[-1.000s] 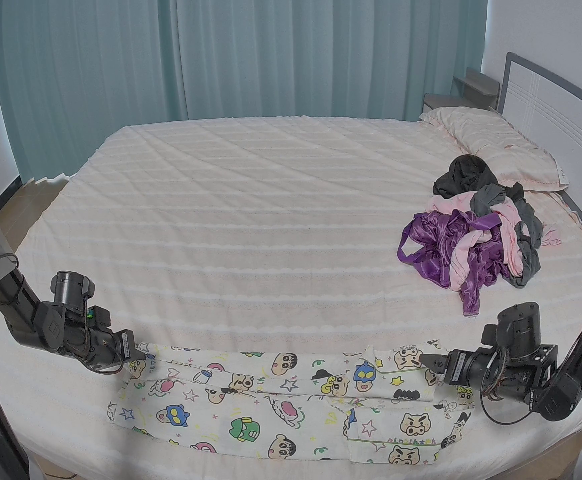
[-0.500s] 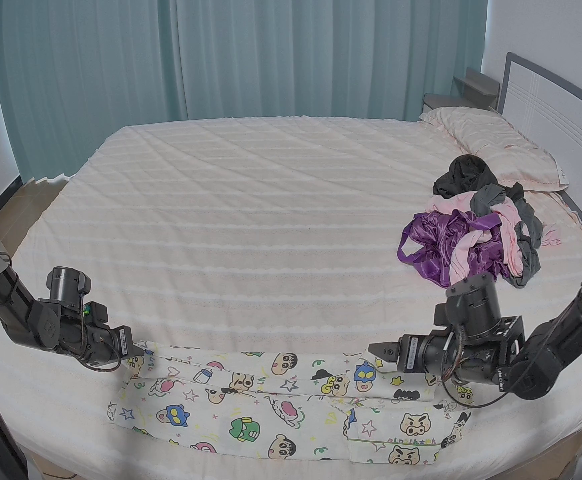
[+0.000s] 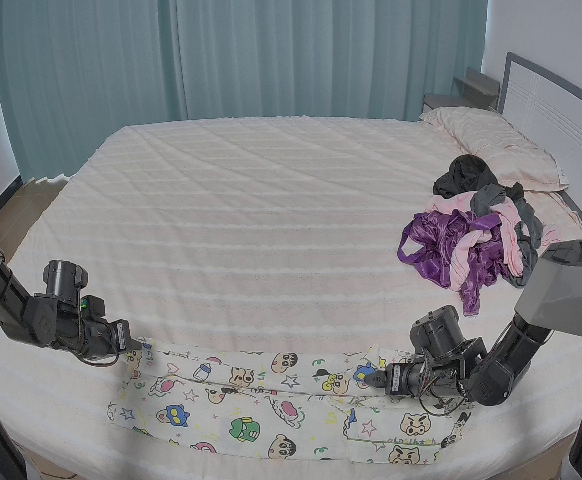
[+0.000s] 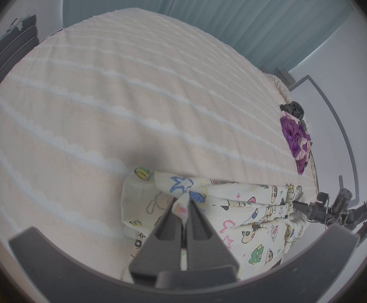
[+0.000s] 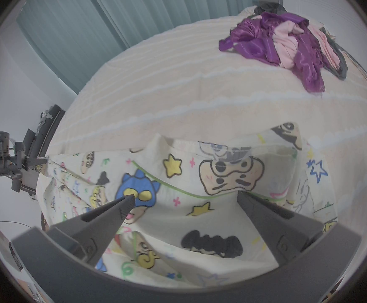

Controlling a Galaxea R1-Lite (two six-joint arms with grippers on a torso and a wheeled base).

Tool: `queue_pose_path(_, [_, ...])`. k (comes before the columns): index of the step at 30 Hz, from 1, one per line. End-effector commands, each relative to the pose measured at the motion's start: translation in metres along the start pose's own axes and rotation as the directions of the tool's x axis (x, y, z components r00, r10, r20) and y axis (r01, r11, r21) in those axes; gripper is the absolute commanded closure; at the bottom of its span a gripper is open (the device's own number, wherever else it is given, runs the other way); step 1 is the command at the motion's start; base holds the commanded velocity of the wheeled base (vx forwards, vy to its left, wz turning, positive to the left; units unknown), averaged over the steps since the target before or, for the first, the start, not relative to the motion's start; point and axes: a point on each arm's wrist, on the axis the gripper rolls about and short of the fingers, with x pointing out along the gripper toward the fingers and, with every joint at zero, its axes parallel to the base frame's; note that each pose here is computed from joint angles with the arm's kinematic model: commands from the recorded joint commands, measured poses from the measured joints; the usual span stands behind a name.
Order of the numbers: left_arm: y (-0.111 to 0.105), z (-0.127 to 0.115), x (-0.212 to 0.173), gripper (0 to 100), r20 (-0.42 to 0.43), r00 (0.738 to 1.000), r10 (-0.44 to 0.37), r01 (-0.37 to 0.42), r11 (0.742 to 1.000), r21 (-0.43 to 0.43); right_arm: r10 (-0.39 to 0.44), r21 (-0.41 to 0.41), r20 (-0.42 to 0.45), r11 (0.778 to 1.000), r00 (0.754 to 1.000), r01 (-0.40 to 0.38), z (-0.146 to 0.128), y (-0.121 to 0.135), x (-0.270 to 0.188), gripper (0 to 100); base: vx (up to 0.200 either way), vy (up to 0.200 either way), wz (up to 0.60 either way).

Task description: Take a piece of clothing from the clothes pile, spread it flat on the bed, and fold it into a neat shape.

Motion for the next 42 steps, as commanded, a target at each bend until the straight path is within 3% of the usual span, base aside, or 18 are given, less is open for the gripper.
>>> queue_pose_path(1, [-0.004, 0.007, -0.006, 100, 0.035, 0.999, -0.007, 0.007, 1.000, 0.011, -0.030, 0.020, -0.033, 0.999, 0.999, 0.031, -0.005, -0.007, 0.013, 0, 0.000, 0.000, 0.00])
queue_pose_path(10, [-0.007, 0.020, -0.005, 100, 0.080, 0.996, -0.034, 0.032, 0.999, 0.034, -0.036, 0.065, -0.030, 0.997, 0.999, 0.038, -0.002, -0.009, 0.020, 0, 0.000, 0.000, 0.00])
queue_pose_path(17, [-0.011, 0.031, -0.005, 100, 0.154, 0.979, -0.136, 0.124, 0.988, 0.086, -0.035, 0.105, -0.023, 0.994, 0.999, 0.037, 0.002, -0.008, 0.024, 0, 0.000, 0.000, 0.00])
queue_pose_path(25, [-0.006, 0.034, 0.011, 100, 0.202, 0.967, -0.152, 0.134, 0.986, 0.104, -0.029, 0.123, -0.014, 0.992, 0.999, 0.030, 0.004, -0.005, 0.026, 0, 0.000, 0.000, 0.00])
queue_pose_path(42, [0.000, 0.022, 0.015, 100, 0.141, 0.984, -0.113, 0.109, 0.994, 0.032, -0.030, 0.126, -0.016, 0.992, 0.999, 0.032, 0.003, -0.006, 0.025, 0, 0.000, 0.000, 0.00])
